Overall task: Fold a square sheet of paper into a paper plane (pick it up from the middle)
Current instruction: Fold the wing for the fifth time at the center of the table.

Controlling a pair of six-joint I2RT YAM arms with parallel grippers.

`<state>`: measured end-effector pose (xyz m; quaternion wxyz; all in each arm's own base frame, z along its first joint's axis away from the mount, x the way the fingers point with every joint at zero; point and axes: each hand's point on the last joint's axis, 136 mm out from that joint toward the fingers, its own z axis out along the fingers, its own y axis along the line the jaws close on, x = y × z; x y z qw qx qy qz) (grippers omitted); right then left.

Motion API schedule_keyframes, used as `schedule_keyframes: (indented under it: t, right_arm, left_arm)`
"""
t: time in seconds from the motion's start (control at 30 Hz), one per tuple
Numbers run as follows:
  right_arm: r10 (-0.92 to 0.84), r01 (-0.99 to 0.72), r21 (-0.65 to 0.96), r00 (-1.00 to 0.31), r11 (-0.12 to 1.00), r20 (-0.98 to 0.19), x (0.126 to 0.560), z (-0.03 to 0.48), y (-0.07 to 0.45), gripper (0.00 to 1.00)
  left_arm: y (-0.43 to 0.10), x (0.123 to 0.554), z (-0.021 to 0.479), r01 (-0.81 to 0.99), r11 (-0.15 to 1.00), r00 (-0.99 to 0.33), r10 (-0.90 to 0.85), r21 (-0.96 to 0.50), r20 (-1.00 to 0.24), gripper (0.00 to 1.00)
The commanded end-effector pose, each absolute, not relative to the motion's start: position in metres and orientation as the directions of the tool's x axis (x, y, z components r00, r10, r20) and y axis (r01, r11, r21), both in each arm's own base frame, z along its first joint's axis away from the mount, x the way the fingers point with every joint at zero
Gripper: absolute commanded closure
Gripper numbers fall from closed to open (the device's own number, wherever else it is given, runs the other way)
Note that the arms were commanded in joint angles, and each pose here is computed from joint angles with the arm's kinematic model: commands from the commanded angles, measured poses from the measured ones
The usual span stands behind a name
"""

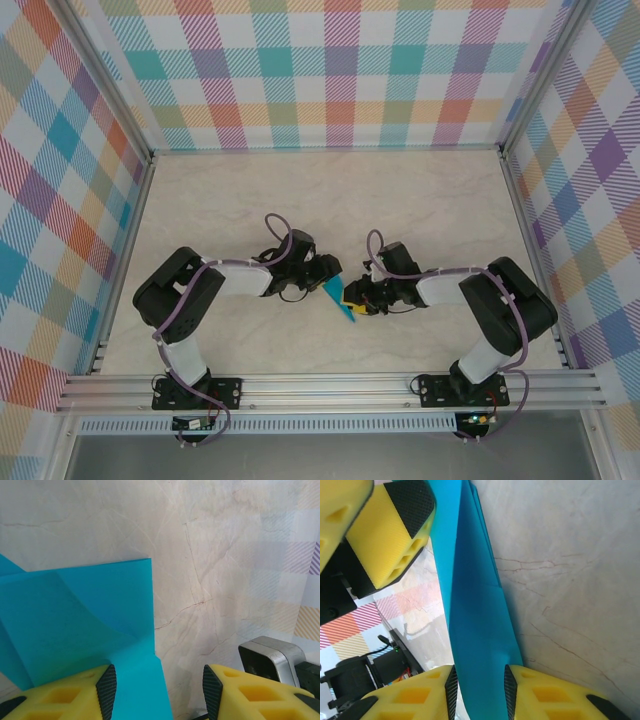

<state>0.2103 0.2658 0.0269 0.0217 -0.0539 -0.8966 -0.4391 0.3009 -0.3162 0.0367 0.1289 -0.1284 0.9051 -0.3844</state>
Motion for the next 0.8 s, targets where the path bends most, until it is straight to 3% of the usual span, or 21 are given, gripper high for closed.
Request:
schedule_keyframes:
  t: [0.0,0.1,0.5,0.77]
  right_arm:
    - [0.044,0.1,0.739,-0.995,0.667,0.094,0.198,0.017,0.258,0.68]
    - [0.038,0.101,0.711,-0.994,0.696,0.104,0.193,0.009,0.254,0.79]
    - [0.045,0.107,0.518,-0.99,0.849,0.131,0.171,-0.025,0.229,0.83]
    - [0.007,0.051,0.457,-0.995,0.888,0.098,0.167,-0.017,0.231,0.79]
  left_arm:
    - [-0.314,0.293,0.02,-0.143,0.708,-0.945,-0.305,-0.692,-0.117,0.49]
    - [-0.313,0.292,0.018,-0.145,0.713,-0.947,-0.301,-0.686,-0.113,0.49]
    - [-0.313,0.292,0.02,-0.146,0.714,-0.947,-0.301,-0.685,-0.112,0.49]
    - [-0.314,0.292,0.019,-0.148,0.715,-0.949,-0.297,-0.683,-0.105,0.49]
